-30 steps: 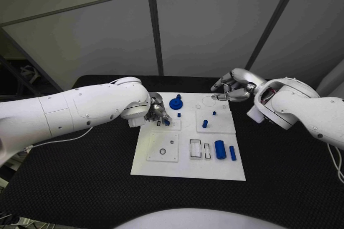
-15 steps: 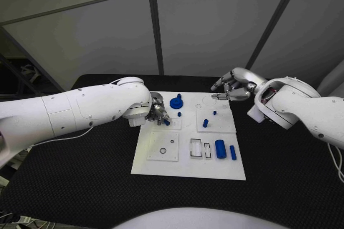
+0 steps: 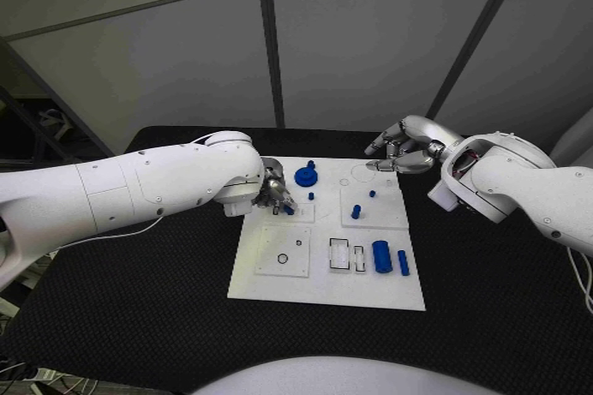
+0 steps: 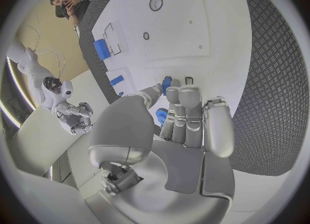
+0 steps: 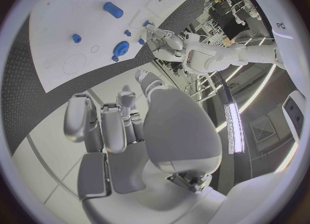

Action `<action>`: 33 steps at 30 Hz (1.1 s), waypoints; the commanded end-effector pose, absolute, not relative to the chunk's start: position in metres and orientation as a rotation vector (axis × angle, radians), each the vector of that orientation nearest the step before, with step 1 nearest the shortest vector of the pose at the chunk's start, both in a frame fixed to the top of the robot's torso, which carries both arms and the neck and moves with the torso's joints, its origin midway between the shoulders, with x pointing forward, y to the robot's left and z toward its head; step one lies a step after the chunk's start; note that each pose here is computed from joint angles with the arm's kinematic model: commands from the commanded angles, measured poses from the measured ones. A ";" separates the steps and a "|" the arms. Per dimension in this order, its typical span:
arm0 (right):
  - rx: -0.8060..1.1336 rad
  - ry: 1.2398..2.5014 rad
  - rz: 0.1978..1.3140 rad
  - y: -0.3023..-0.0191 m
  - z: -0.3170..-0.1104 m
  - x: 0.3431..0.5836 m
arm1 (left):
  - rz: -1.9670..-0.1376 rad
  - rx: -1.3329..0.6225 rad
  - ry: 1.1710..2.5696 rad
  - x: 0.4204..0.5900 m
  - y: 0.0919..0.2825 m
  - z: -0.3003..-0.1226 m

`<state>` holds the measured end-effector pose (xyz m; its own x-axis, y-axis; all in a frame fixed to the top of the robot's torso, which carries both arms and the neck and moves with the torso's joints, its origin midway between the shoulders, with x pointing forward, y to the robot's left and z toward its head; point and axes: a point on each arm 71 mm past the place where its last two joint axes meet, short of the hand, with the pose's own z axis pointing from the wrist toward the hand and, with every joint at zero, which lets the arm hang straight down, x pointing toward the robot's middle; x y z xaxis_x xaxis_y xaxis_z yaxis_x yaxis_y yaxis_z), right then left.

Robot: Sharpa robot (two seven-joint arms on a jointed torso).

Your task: Assemble the parts on the task board

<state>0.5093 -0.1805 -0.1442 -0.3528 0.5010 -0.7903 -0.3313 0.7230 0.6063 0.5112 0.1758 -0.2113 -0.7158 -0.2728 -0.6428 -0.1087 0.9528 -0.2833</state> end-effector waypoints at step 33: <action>0.156 1.700 0.960 -0.176 -0.140 0.509 | -0.239 -0.223 2.405 0.512 0.174 -0.214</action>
<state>0.5089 -0.1775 -0.1427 -0.3739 0.5387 -0.7550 -0.3490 0.6725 0.6527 0.5126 0.1726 -0.2120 -0.7307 -0.2443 -0.6375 -0.0952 0.9611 -0.2592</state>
